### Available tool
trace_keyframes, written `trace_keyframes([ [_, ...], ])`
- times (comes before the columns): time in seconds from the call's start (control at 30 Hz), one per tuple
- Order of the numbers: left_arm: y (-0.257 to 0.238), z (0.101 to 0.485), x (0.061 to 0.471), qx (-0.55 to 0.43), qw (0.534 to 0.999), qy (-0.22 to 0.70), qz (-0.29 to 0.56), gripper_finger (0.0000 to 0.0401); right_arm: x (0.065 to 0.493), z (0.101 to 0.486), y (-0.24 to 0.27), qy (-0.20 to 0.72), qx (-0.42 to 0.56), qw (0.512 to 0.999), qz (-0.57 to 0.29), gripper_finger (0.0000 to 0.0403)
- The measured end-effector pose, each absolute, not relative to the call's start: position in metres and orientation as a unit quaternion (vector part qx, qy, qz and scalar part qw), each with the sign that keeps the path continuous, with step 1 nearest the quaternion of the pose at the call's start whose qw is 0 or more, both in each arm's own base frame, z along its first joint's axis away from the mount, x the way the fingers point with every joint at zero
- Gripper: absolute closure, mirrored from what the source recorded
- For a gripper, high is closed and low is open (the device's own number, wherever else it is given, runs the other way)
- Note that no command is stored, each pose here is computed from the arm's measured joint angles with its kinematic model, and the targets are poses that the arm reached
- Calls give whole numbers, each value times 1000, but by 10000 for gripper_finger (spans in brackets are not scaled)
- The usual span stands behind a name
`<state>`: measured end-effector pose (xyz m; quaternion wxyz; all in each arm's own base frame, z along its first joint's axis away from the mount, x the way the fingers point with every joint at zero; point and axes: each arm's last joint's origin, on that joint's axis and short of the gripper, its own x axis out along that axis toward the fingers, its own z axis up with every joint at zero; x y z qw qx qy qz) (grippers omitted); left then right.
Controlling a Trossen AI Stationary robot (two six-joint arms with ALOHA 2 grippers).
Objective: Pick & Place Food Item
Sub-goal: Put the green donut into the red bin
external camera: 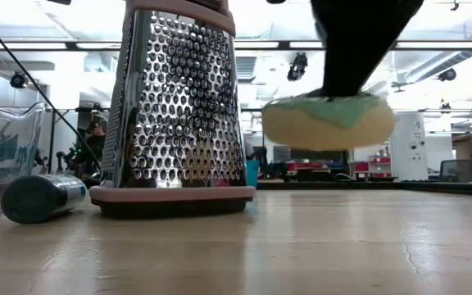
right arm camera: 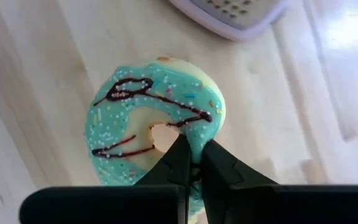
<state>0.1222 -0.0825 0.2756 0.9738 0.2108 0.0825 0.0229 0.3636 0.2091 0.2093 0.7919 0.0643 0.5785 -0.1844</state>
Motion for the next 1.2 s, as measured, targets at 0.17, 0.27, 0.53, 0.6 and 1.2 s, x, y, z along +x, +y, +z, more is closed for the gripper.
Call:
trace_keyframes([
  [0.17,-83,276,122,211,974,83,22,195,351,223,206,583,54,783,-208,392],
  [0.27,-83,276,122,211,974,83,21,195,340,232,203,589,45,773,-230,392],
  [0.53,-83,276,122,209,974,83,21,195,307,253,203,609,40,737,-290,392],
  [0.6,-83,276,122,209,974,83,21,195,300,257,204,611,39,729,-305,392],
  [1.2,-83,275,122,207,975,83,13,195,241,245,218,649,101,666,-354,392],
])
